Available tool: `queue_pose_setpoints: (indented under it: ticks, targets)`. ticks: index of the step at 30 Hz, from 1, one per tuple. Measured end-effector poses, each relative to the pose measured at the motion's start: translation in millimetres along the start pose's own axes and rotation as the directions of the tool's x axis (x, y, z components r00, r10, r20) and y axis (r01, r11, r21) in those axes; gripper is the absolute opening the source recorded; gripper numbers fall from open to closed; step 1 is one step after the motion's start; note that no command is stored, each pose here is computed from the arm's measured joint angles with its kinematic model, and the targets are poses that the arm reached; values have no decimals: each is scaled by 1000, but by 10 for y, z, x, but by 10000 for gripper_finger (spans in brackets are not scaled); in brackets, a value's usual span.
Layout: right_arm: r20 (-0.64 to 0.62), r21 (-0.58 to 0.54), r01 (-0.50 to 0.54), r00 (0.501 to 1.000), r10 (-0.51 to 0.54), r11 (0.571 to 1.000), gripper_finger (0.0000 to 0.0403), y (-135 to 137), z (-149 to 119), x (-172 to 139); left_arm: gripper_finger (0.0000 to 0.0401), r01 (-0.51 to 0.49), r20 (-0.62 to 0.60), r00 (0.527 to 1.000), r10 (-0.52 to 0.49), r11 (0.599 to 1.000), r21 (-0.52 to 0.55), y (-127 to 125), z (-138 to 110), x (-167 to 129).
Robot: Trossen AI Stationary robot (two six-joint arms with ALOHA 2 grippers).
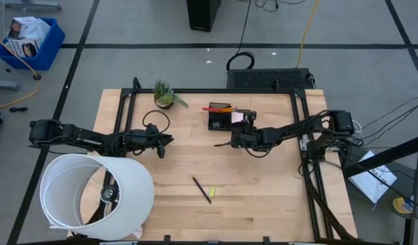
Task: Pick and place office supplies into organizer
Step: Put the pink sticky notes into the desk organizer, then put the black pen into the desk organizer
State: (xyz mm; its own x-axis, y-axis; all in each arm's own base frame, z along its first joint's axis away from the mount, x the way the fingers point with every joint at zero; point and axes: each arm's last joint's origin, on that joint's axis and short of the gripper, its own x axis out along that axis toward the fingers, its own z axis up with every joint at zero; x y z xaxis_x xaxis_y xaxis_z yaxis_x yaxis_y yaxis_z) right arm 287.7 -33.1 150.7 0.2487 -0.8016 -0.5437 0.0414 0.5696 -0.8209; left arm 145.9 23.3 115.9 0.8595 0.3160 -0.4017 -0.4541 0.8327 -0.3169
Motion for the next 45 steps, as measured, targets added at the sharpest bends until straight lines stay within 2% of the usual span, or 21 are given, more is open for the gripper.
queue_pose_setpoints:
  ticks: [4,9,14,18,20,23,28,31,33,35,38,42,45]
  targets:
    - [2,31,-69,998,69,997,11,-34,-21,75,93,0,0,1000,0,1000,0,0,0,0]
    - [-16,55,-66,998,67,996,36,-72,-44,126,93,0,0,1000,0,1000,0,0,0,0]
    - [-4,67,-62,998,63,996,79,-83,-29,132,93,0,0,1000,0,1000,0,0,0,0]
    - [53,57,-149,988,146,987,120,-41,6,100,93,0,0,1000,0,1000,0,0,0,0]
    - [62,37,-150,987,147,988,139,-9,20,60,93,0,0,1000,0,1000,0,0,0,0]
    - [65,13,-94,994,93,996,161,52,45,-41,93,0,0,1000,0,1000,0,1,-1,0]
    - [168,-7,-60,984,61,998,184,250,145,-355,93,0,0,1000,0,1000,0,0,0,0]
    - [228,102,-62,973,38,993,189,375,177,-560,93,0,0,1000,0,1000,0,0,0,0]
    - [296,236,-125,954,51,964,188,446,222,-692,93,0,0,1000,0,1000,0,0,0,0]
    - [373,371,-222,925,75,902,185,505,276,-819,93,0,0,1000,0,1000,0,0,0,0]
    - [485,448,-383,863,140,807,175,580,345,-992,93,0,0,1000,0,1000,0,0,-1,0]
    - [583,544,-514,800,142,663,164,640,398,-1189,93,0,0,1000,0,1000,0,0,-1,0]
    - [616,562,-567,773,152,602,157,709,401,-1289,93,0,-1,1000,0,1000,0,0,-1,0]
